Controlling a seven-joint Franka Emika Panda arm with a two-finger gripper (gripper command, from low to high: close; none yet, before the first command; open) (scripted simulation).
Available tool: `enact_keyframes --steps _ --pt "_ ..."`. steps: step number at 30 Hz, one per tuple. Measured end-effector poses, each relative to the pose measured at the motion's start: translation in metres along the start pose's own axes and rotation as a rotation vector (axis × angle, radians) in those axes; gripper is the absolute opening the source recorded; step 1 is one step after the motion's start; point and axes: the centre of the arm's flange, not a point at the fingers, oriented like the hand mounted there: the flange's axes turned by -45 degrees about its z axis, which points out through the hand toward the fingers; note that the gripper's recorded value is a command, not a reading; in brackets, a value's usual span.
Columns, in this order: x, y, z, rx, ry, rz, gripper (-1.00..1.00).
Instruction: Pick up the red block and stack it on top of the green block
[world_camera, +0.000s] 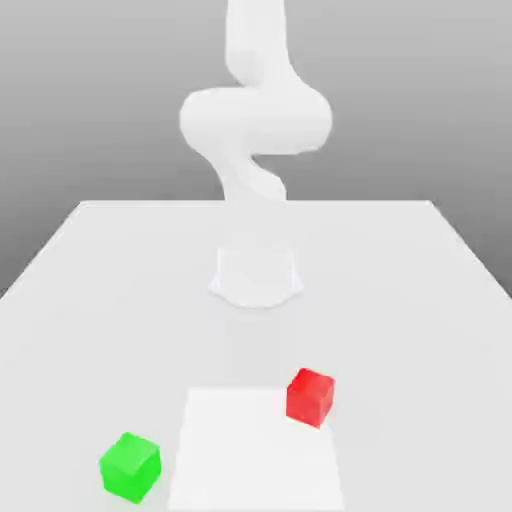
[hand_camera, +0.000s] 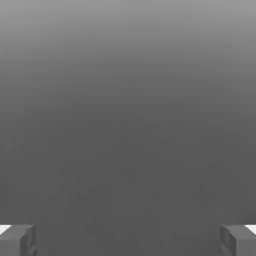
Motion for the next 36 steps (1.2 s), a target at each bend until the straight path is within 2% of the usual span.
enact_keyframes --steps 9,18,25,26,36 --pt "-0.112 -0.033 0.202 -0.066 -0.329 0.192 0.00" --pt "-0.311 -0.045 0.321 -0.184 -0.676 0.411 0.00" --pt "-0.361 -0.044 0.366 -0.194 -0.699 0.427 0.00" --pt "-0.365 -0.043 0.369 -0.194 -0.700 0.426 -1.00" --pt "-0.348 -0.045 0.354 -0.193 -0.696 0.428 -1.00"
